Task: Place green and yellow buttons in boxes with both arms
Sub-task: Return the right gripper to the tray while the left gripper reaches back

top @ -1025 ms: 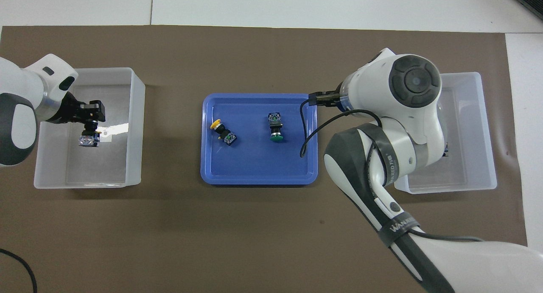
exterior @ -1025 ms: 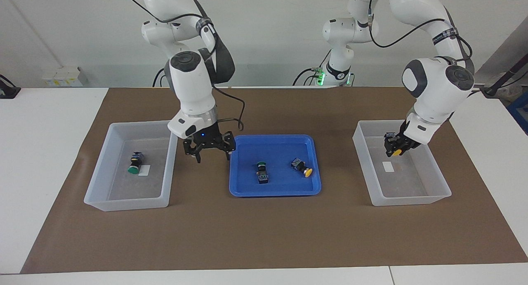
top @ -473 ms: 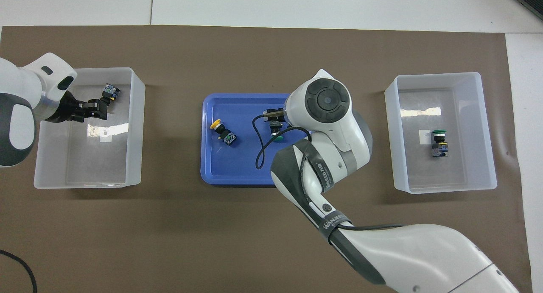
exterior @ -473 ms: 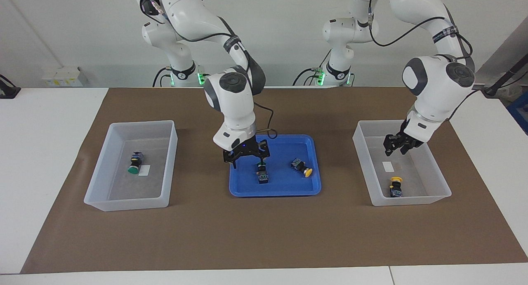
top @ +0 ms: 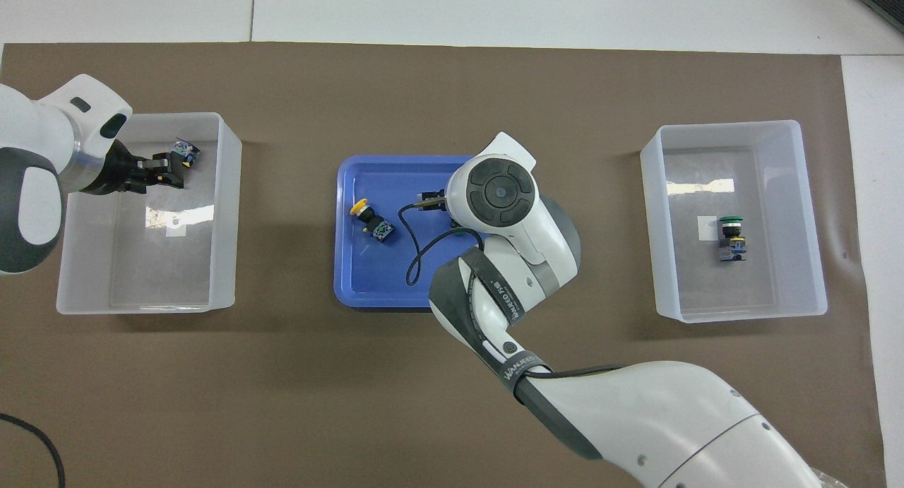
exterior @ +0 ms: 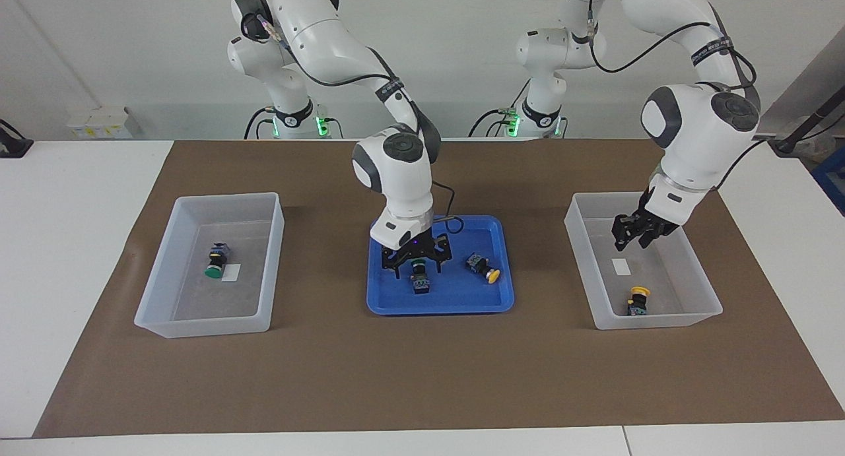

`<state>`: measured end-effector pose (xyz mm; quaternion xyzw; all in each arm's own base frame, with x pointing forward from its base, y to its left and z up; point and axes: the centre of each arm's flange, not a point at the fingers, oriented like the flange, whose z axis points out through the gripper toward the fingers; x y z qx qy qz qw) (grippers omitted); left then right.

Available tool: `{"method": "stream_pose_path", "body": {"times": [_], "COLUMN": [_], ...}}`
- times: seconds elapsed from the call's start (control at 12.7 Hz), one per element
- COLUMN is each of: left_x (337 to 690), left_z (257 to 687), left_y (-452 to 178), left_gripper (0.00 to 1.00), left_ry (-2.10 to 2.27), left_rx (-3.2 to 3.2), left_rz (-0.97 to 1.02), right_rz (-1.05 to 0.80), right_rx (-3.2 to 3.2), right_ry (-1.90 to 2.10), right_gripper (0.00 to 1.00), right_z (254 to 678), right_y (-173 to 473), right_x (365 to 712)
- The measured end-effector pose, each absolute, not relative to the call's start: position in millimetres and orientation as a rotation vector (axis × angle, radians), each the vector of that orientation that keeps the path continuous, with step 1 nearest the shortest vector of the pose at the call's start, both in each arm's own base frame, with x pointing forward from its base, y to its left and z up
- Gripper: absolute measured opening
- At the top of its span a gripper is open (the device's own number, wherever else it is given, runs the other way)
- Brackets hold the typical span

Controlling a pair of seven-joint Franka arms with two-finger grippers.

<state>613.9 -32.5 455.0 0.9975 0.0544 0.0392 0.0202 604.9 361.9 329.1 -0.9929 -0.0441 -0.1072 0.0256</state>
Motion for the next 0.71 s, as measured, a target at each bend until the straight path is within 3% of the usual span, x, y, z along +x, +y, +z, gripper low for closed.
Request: {"method": "stream_pose_path", "body": {"times": [0.39,0.47,0.55,0.63,0.71], "left_x": [612,612,612,612,610], "left_z": [459,459,458,456,453], "left_y": [-90,-102,-114,-123,-131], "left_gripper": [0.57,0.57,0.57,0.57,0.57], "left_ry": [0.541,0.624,0.703,0.755,0.795], "left_rx": [3.025,2.995,2.963,2.941,2.924], "left_rz": [0.148,0.174,0.196,0.207,0.208], "right_rz": [-0.338,-0.334,-0.332,-0.331,-0.331], "right_rx": [-3.061,-3.062,-3.062,-3.062,-3.061], "right_ry": [-0.159,-0.162,-0.151,-0.13,-0.115], "right_gripper": [1.0,0.96,0.91,0.81,0.63], "right_z": [298,295,295,295,295], "right_y": [362,363,363,364,364], "right_x": [594,592,591,591,590]}}
